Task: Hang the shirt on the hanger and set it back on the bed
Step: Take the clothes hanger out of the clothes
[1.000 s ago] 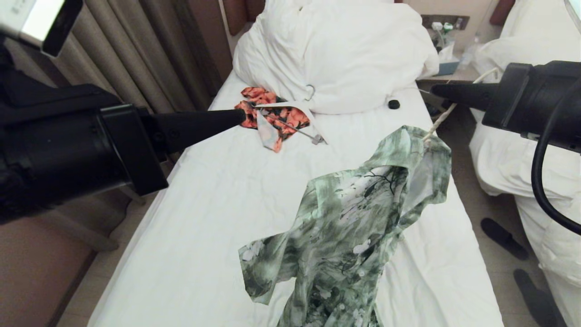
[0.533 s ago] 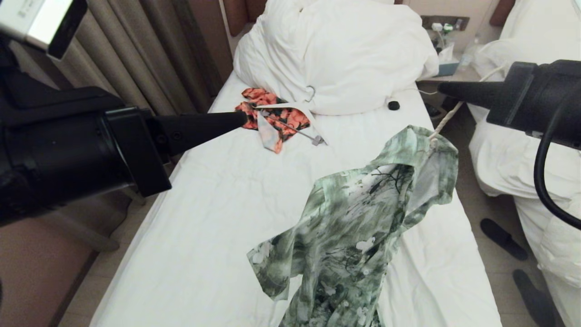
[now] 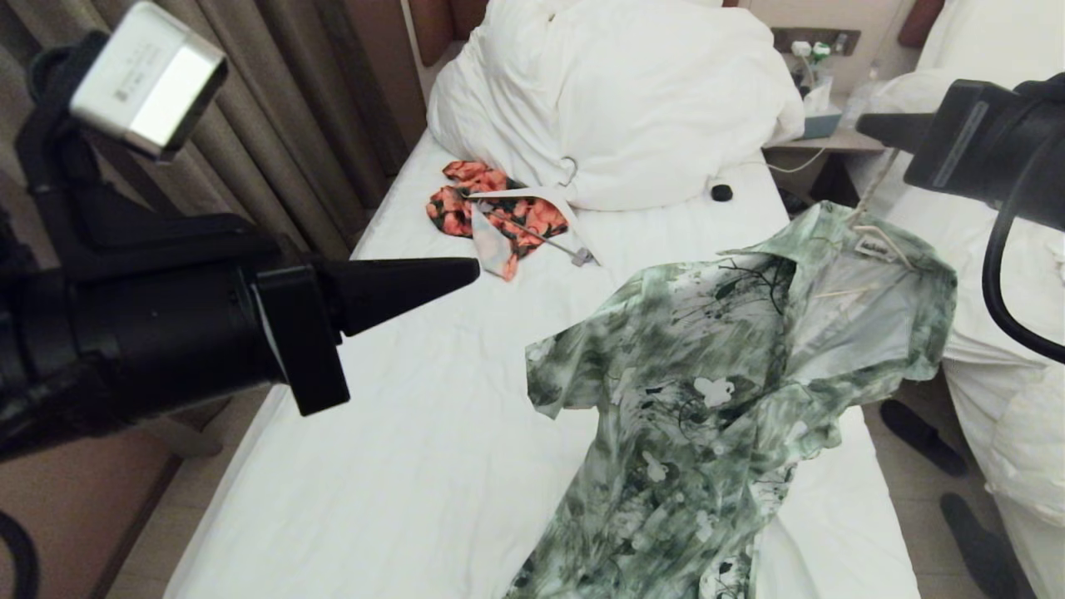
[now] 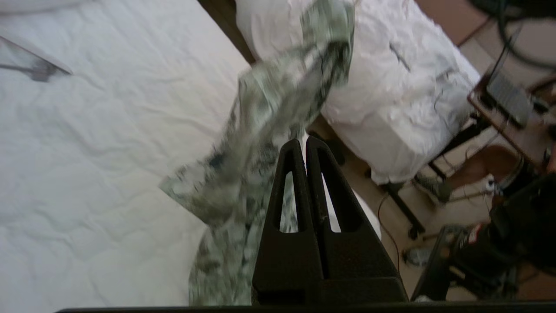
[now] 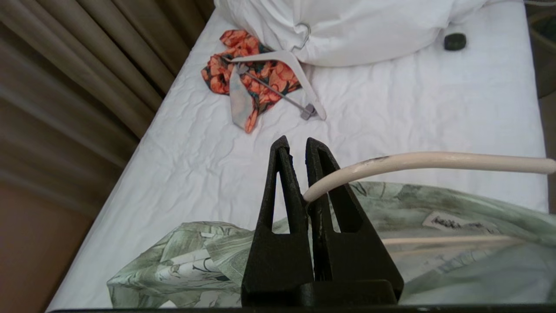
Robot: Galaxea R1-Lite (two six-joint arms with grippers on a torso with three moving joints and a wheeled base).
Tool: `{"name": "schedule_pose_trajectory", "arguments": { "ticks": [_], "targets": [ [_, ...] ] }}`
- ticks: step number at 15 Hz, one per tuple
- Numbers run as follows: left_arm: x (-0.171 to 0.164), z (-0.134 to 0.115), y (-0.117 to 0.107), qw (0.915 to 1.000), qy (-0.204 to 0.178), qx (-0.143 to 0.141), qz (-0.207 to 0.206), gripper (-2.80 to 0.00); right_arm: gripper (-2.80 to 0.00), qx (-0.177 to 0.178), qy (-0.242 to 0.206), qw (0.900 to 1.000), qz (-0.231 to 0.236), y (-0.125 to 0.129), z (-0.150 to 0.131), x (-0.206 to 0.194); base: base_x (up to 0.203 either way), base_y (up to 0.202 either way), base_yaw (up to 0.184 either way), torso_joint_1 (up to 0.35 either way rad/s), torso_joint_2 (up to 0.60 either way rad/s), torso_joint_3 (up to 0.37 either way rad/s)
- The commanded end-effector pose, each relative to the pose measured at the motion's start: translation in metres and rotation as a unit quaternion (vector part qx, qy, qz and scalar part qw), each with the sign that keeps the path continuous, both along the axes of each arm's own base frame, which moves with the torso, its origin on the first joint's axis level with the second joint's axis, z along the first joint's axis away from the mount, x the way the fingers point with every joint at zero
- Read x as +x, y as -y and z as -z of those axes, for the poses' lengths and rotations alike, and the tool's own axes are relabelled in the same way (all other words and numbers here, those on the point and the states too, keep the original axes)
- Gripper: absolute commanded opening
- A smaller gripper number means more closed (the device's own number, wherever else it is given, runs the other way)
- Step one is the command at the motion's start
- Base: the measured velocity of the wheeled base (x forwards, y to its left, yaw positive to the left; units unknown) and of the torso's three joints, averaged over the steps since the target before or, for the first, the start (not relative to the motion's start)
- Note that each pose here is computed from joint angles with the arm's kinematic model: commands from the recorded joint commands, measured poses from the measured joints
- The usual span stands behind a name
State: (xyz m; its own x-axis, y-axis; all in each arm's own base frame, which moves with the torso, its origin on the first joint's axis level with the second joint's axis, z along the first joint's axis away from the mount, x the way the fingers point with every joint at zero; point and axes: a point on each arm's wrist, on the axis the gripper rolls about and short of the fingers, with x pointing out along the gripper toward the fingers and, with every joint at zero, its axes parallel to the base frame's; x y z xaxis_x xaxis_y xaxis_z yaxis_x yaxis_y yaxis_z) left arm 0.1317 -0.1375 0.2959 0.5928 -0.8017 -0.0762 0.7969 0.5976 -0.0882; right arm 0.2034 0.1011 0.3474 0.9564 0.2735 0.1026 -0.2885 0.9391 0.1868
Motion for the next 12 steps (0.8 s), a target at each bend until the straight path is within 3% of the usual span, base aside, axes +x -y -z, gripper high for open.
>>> {"name": "schedule_pose_trajectory", "arguments": {
  "ticks": [1,3,5,11,12],
  "targets": [
    [0.000,0.013,0.007,0.9996,-0.009,0.021,0.015,-2.80,-2.80,0.001,0.001,1.000,0.002,-0.002,-0.001,0.003,0.000,0.000,0.000,0.000,0.00,0.000],
    [-0.007,0.024,0.019,0.9981,-0.020,0.034,0.047,-2.80,-2.80,0.003,0.006,1.000,0.000,-0.004,-0.004,0.002,0.000,0.000,0.000,0.000,0.00,0.000],
    [0.000,0.047,0.034,0.9963,-0.038,0.053,0.055,-2.80,-2.80,0.005,0.008,1.000,0.000,-0.006,-0.007,0.004,0.000,0.000,0.000,0.000,0.00,0.000],
    [0.024,0.091,0.079,0.9986,-0.023,0.047,0.006,-2.80,-2.80,-0.003,-0.007,1.000,0.011,-0.005,-0.007,0.013,0.000,0.000,0.000,0.000,0.00,0.000],
    [0.027,0.097,0.088,0.9986,-0.021,0.048,0.005,0.00,-2.80,-0.003,-0.008,1.000,0.017,-0.003,-0.006,0.016,0.000,0.000,0.000,0.000,0.00,0.000]
  ]
}}
